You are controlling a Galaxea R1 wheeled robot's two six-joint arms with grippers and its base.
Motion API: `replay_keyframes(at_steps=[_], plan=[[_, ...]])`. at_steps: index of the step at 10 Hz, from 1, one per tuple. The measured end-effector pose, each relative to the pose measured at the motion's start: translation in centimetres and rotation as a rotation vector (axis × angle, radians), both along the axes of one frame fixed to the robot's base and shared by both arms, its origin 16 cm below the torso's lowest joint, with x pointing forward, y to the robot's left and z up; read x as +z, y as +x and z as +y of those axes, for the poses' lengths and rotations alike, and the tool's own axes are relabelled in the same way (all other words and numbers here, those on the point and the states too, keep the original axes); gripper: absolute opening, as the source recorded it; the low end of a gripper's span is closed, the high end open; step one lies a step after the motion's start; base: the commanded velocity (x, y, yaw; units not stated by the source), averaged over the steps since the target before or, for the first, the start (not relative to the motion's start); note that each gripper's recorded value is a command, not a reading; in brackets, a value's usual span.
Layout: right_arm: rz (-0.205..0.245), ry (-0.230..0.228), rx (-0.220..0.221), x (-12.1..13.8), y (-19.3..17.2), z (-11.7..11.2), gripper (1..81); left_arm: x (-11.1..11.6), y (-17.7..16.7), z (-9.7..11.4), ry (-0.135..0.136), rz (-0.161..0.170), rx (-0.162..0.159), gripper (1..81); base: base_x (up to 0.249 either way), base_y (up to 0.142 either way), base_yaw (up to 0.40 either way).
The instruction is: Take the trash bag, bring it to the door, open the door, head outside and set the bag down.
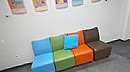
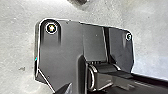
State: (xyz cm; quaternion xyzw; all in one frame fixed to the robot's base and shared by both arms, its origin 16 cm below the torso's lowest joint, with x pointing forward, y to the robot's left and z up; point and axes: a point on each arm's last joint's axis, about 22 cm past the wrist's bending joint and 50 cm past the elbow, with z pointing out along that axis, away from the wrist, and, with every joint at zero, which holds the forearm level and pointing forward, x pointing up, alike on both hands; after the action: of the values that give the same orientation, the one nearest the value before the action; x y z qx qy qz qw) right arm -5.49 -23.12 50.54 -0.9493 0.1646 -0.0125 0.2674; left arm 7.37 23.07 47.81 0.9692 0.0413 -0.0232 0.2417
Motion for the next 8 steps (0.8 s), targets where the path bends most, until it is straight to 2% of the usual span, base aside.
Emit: replay_keyframes(at_steps=[1,2,3,4,6,7,8], plan=[[0.022,0.005,-0.012,0.7,0.2,-0.8,81.1,0.8,0.2,0.3,-0.023,0.023,0.008,81.1,0.0,0.0,0.0],[0.036,0.012,-0.022,1.2,0.7,-1.1,81.1,1.4,0.8,1.0,-0.03,0.039,0.019,81.1,0.0,0.0,0.0],[0.049,0.025,-0.038,1.9,1.6,-1.3,81.1,1.5,1.5,2.2,-0.025,0.054,0.031,81.1,0.0,0.0,0.0],[0.066,0.041,-0.062,3.2,2.1,-1.9,81.1,1.4,2.1,2.4,-0.027,0.073,0.043,81.1,0.0,0.0,0.0],[0.11,0.023,-0.095,3.9,2.2,-4.0,81.1,0.6,3.7,1.5,-0.04,0.116,0.07,81.1,0.0,0.0,0.0],[0.134,0.02,-0.12,4.3,2.4,-4.7,81.1,-0.1,5.9,2.3,-0.026,0.121,0.086,81.1,0.0,0.0,0.0],[0.158,0.029,-0.133,4.4,2.5,-4.3,81.1,-0.7,8.3,3.9,-0.004,0.116,0.103,81.1,0.0,0.0,0.0]])
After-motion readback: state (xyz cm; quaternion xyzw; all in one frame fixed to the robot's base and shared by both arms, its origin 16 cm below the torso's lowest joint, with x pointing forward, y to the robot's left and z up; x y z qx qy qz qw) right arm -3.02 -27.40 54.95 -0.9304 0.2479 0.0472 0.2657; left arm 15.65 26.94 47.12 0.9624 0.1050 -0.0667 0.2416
